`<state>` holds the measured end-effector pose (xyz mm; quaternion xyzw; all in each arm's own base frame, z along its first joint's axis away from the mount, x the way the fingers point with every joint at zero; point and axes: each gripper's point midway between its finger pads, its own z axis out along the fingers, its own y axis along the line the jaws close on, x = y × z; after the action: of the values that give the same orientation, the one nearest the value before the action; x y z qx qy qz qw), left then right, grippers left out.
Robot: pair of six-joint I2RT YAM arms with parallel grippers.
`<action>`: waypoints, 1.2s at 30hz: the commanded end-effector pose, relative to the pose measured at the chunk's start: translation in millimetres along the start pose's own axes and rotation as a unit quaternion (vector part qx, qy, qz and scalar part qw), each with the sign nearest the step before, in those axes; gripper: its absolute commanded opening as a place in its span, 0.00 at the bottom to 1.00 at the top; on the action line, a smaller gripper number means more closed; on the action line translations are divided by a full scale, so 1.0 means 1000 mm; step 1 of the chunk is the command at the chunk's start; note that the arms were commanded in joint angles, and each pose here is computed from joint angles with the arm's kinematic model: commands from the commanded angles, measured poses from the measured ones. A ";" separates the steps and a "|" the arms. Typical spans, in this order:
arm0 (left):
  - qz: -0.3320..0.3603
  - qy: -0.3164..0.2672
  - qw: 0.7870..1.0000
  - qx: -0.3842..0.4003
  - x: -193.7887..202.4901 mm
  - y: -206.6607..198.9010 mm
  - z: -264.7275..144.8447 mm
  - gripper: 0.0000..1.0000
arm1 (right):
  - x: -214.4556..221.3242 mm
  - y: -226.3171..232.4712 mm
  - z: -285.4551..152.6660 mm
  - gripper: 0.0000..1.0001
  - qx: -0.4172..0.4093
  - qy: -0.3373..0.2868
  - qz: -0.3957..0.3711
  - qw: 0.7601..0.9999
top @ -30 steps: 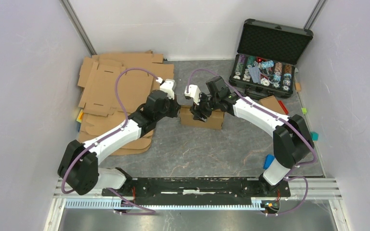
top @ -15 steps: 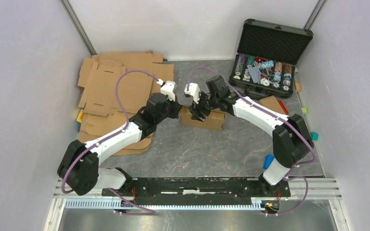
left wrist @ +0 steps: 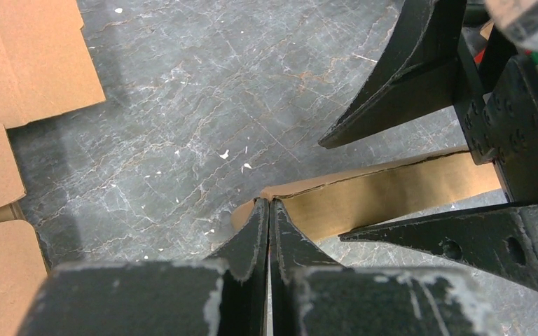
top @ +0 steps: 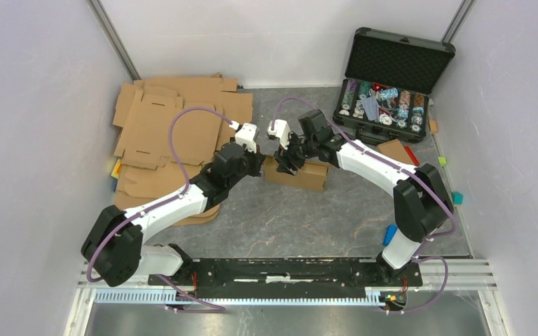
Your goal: Fold the paper box
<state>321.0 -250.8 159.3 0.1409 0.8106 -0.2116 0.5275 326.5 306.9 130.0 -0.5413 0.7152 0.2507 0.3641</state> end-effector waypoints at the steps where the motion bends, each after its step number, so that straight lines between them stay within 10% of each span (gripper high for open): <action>1: 0.038 0.087 0.995 -0.018 0.058 0.014 -0.005 0.02 | -0.018 -0.015 0.000 0.64 0.019 -0.020 -0.002 1.000; 24: 0.002 0.120 0.993 -0.020 0.067 0.009 0.002 0.02 | -0.012 -0.020 -0.004 0.43 0.021 -0.017 0.009 1.000; 36: -0.060 0.088 0.994 0.016 0.022 -0.007 -0.023 0.50 | -0.012 -0.017 -0.006 0.45 0.013 -0.016 0.000 1.000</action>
<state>302.4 -245.4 140.6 0.1349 0.8498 -0.2068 0.4657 331.8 302.6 129.3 -0.5288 0.7237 0.2570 0.3613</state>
